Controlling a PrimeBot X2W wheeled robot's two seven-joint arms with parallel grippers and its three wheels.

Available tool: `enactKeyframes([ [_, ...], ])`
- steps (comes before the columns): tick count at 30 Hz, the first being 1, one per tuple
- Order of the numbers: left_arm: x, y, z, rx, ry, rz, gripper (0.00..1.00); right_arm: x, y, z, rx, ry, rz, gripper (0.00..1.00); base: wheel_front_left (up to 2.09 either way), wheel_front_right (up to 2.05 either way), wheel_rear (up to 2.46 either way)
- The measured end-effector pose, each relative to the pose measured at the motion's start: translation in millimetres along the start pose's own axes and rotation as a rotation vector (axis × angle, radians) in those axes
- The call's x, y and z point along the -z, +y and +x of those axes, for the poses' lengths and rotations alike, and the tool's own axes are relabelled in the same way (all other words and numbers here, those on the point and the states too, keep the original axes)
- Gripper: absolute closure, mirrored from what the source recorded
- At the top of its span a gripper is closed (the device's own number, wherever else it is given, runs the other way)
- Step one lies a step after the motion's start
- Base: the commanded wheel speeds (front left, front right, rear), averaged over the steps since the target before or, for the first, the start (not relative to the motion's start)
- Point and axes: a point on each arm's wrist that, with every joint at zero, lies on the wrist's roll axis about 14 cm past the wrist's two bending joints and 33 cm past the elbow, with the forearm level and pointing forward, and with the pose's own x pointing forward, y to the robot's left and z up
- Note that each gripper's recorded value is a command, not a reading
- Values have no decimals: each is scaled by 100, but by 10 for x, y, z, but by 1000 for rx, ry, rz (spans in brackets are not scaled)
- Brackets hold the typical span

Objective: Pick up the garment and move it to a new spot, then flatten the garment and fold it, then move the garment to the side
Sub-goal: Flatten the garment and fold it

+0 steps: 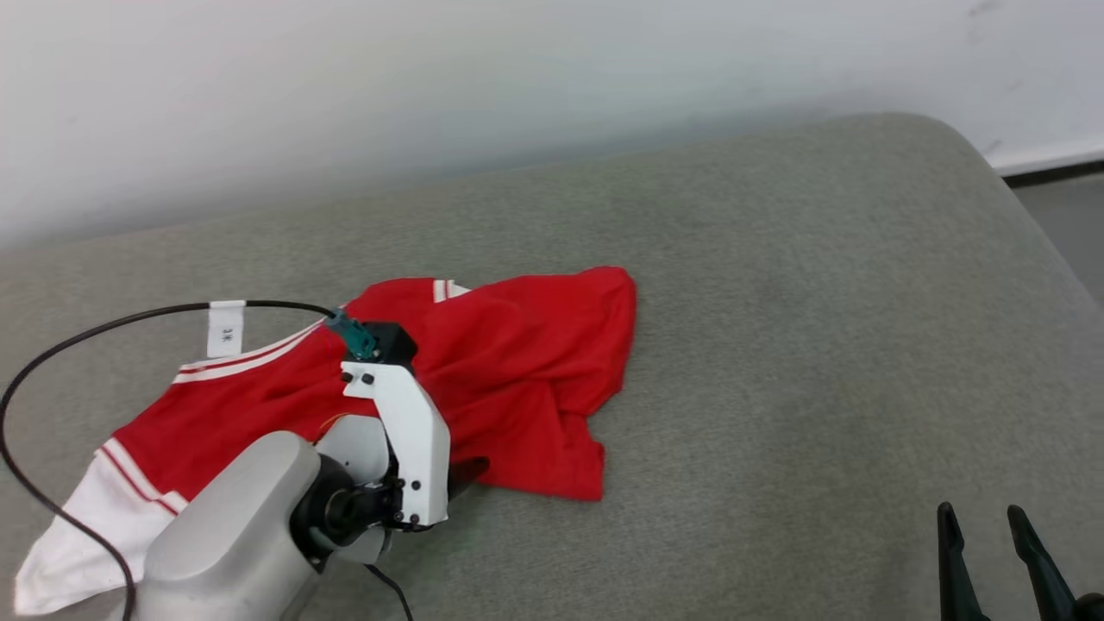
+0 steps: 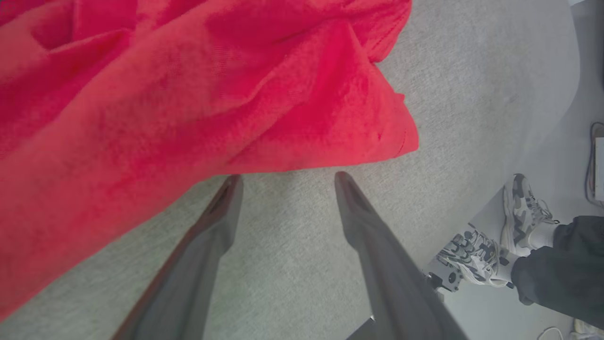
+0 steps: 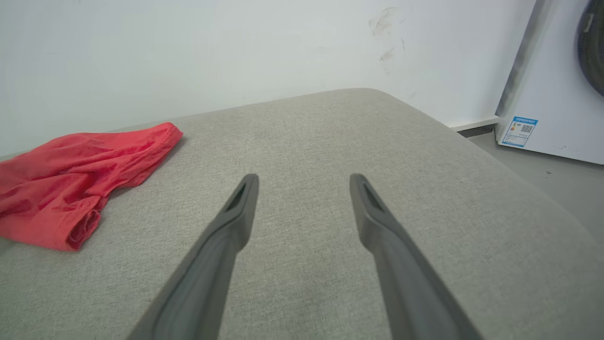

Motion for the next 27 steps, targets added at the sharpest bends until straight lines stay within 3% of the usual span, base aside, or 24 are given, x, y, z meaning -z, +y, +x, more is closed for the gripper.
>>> enactKeyframes([
  [7, 11, -168, 379, 35, 77, 79, 0, 19, -144, -53, 61, 12, 3, 0, 0, 0, 0],
  [15, 114, -119, 690, 35, 172, 84, 0, 67, -245, -63, 111, 34, 23, 0, 0, 0, 0],
  [17, 133, -113, 736, 44, 191, 76, 60, 58, -263, -43, 118, 32, 22, 0, 0, 0, 0],
  [18, 144, -112, 751, 55, 197, 79, 100, 57, -271, -37, 121, 32, 22, 0, 0, 0, 0],
  [27, 211, -15, 528, 137, 164, 1, 100, 84, -232, 50, 102, 38, 30, 0, 0, 0, 0],
])
